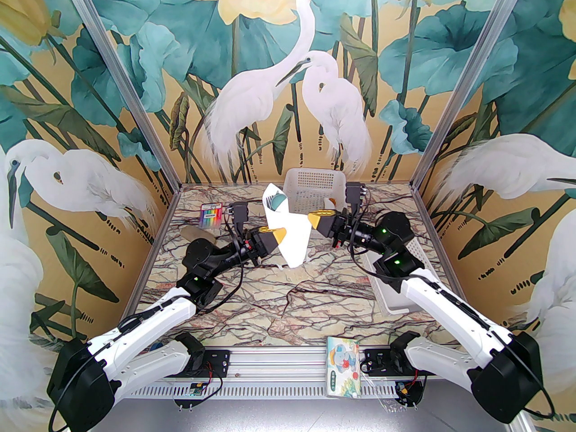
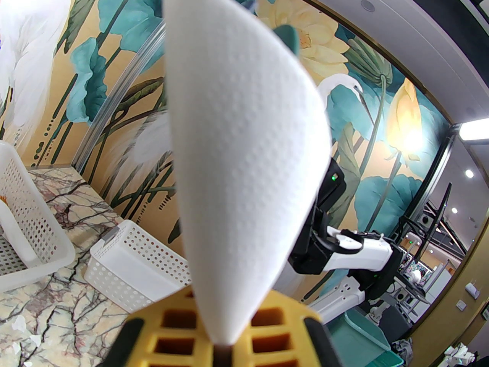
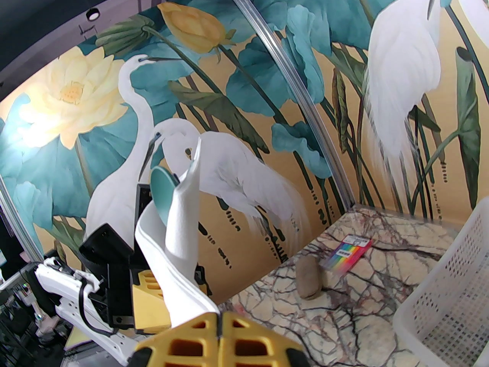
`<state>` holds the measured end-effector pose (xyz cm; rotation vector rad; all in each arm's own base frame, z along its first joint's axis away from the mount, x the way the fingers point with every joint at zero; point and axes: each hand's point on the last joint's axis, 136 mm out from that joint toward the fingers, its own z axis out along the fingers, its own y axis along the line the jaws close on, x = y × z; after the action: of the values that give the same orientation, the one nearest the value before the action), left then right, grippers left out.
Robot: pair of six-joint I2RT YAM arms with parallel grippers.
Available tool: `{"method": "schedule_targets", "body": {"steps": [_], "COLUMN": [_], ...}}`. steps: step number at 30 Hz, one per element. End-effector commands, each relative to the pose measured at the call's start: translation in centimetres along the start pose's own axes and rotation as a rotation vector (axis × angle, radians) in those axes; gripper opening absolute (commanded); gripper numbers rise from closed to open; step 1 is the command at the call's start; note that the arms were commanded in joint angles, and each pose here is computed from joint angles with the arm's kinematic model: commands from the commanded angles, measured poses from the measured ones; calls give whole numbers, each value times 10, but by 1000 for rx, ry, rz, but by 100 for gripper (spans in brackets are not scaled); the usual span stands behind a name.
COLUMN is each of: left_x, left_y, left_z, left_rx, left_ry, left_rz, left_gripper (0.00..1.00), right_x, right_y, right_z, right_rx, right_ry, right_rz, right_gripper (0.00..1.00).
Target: Place the utensils on the paper napkin and roll it up
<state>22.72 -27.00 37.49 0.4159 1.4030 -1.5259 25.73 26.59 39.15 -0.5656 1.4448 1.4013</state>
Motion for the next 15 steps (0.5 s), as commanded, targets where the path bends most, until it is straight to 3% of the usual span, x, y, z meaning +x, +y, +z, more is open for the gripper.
{"method": "schedule_targets", "body": {"steps": [1,15], "left_x": [-21,-35], "left_y": [-34,-61], "left_z": [0,1], "left_rx": [112,223], "left_ry": [-35,-61], "left_rz": [56,109], "left_gripper": [0,0], "right_x": [-17,-20], "right_y": [8,15], "right_z": [2,31], "right_rx": [-40,-152], "right_ry": [-42,-40], "right_rz": [-42,-71], "right_gripper": [0,0]}}
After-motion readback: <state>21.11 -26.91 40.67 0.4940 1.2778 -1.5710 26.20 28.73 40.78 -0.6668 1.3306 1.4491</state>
